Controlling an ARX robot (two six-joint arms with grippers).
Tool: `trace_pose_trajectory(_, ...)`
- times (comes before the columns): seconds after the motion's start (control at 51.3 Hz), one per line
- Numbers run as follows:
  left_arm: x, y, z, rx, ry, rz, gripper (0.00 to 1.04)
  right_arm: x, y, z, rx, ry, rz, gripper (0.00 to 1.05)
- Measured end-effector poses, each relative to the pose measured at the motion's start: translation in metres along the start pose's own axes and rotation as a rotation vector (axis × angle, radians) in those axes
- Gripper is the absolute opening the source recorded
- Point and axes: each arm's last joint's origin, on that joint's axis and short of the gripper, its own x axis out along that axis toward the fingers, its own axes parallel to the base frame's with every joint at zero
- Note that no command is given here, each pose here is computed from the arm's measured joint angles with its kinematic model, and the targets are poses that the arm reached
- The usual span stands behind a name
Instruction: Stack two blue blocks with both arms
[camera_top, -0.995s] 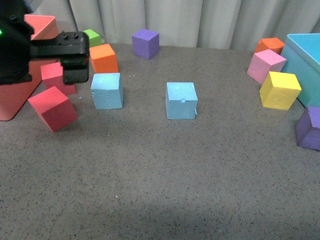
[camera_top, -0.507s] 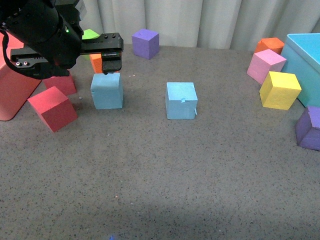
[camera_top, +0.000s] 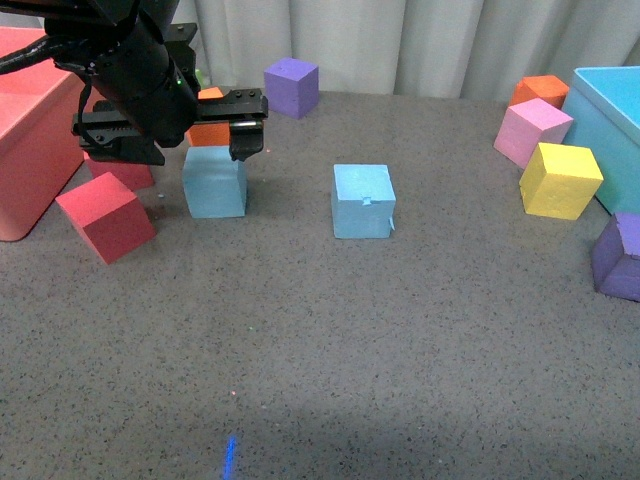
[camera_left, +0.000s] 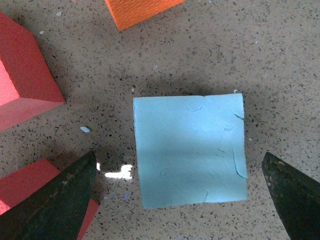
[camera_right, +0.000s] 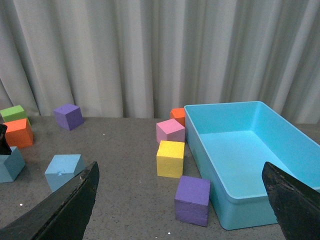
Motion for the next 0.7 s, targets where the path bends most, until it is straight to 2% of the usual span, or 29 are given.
trace_pose_trajectory(0.39,0.027,0.0,-0.005,-0.013,0.059,0.005,0.98,0.0,0.0,0.0,0.0,0.0,0.0,0.95)
trace_pose_trajectory(0.488,0.029,0.0,-0.004,-0.006,0.072,0.008,0.84,0.0,0.0,0.0,0.0,0.0,0.0,0.95)
trace_pose_trajectory(0.605,0.029,-0.002,-0.005,0.0,0.084,0.004,0.62,0.0,0.0,0.0,0.0,0.0,0.0,0.95)
trace_pose_trajectory(0.702,0.027,-0.004,-0.005,0.004,0.082,0.002,0.53,0.0,0.0,0.0,0.0,0.0,0.0,0.95)
